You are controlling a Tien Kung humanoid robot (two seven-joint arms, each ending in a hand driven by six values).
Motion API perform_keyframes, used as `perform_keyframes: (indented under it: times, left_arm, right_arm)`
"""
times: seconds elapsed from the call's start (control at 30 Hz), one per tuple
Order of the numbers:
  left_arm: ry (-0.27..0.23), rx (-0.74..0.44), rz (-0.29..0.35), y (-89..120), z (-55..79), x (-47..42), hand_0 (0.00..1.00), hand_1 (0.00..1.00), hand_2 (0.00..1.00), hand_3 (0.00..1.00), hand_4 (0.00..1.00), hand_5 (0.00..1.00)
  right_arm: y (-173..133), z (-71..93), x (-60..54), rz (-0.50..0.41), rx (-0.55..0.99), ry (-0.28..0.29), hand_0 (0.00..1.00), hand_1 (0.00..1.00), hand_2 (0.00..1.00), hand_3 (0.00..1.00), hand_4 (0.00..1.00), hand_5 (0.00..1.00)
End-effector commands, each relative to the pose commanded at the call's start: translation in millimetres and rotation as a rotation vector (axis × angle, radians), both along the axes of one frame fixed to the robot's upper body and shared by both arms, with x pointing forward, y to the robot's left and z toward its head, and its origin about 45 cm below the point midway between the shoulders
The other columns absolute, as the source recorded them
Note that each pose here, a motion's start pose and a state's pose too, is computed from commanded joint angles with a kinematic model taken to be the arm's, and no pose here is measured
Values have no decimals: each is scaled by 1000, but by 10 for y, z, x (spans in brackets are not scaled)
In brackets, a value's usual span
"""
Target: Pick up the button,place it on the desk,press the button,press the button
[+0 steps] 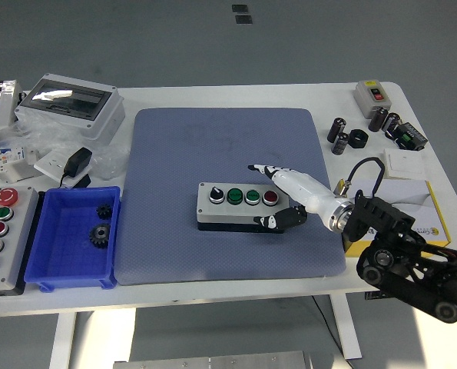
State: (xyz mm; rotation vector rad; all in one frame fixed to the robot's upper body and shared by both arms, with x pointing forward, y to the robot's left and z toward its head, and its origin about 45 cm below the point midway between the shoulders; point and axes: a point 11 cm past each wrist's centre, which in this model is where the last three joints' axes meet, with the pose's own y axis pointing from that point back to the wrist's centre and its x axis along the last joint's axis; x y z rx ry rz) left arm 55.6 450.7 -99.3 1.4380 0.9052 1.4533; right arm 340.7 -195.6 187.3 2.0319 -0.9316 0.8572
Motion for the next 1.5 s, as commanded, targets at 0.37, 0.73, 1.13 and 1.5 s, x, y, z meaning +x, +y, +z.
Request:
perform_keyframes:
  times: [0.37,0.73,1.13,1.5]
  left_arm:
    - [3,-20,9,-21,-12,-29,624,604,543,588,680,117]
    - [-1,-22,26,-24,-14,-39,625,603,539,590,674,105]
    - [8,-20,33,-16,-15,-68,625,605,538,592,672,101]
    - [6,-23,26,-28,-16,-41,626,604,537,591,670,120]
  right_arm:
    - [-221,773,-50,-52,259,12,998,991,998,998,809,115]
    - [-413,917,42,-109,5,63,998,993,998,998,776,222]
    - [-210,792,-50,-6,-46,202,76,181,224,678,564,2]
    - [183,653,-43,60,-29,219,20,115,199,690,579,2]
